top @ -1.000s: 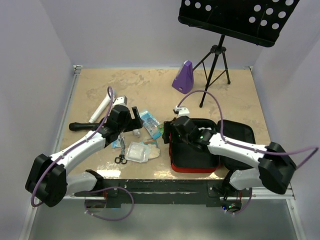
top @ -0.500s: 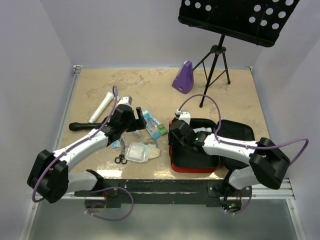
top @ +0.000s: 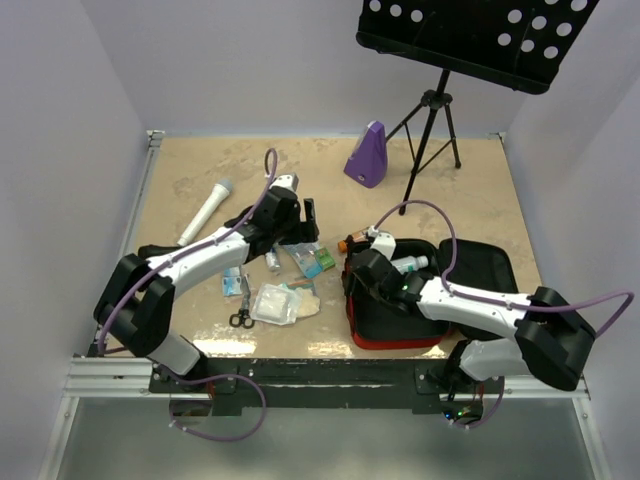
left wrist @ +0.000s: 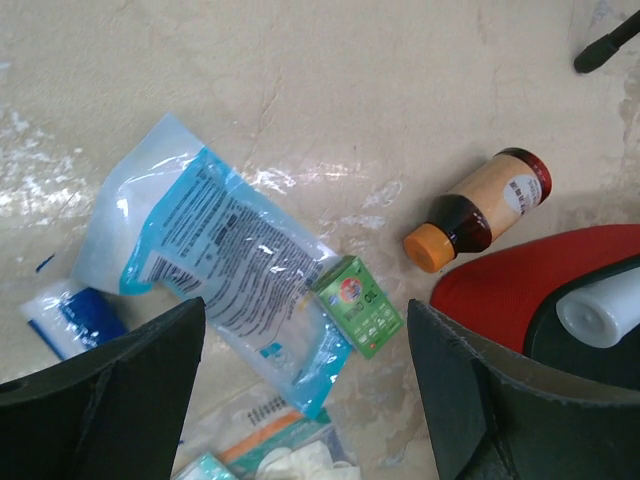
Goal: Organize the medicine kit
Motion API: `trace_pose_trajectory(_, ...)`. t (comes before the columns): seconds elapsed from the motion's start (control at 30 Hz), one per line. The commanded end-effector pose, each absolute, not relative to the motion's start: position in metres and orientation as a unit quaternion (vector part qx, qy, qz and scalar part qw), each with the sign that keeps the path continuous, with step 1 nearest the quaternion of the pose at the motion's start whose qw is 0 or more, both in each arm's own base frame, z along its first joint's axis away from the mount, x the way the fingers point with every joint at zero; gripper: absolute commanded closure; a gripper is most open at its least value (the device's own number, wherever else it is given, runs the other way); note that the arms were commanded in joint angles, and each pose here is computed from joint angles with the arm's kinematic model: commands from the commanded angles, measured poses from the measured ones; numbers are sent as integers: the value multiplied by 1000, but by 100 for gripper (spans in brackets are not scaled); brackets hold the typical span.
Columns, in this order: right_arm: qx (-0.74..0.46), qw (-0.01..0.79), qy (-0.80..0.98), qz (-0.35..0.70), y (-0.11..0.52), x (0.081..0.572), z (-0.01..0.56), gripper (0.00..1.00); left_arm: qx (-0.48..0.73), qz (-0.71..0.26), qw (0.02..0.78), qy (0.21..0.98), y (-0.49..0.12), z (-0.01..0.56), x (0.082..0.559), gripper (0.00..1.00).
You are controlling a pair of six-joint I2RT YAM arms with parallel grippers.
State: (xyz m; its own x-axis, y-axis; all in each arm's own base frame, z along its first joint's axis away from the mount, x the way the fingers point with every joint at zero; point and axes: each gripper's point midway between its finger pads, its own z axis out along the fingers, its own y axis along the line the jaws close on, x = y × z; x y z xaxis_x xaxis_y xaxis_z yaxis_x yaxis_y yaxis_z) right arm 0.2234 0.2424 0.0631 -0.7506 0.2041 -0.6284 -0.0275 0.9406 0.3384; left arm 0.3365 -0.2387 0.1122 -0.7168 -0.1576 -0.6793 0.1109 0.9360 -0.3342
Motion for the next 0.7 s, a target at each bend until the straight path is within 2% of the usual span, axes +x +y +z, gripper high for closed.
trace_pose_trajectory(0.0, 75, 326, 932, 140, 219, 207, 51, 57, 17, -201, 386, 900, -267, 127, 352, 14)
trace_pose_trajectory(0.07, 74, 332, 927, 156, 221, 206, 60, 53, 25, -202, 378, 903, -275, 121, 356, 15)
trace_pose_trajectory(0.13, 74, 341, 920, 178, 226, 207, 75, 43, 36, -203, 367, 907, -284, 113, 359, 15)
trace_pose_trajectory(0.2, 76, 355, 910, 198, 231, 211, 96, 30, 52, -204, 361, 909, -293, 105, 361, 15)
trace_pose_trajectory(0.3, 72, 382, 896, 217, 235, 219, 131, 20, 93, -210, 356, 906, -307, 98, 364, 15)
trace_pose_trajectory(0.67, 59, 423, 871, 245, 237, 225, 186, 18, 206, -221, 370, 878, -337, 91, 379, 10)
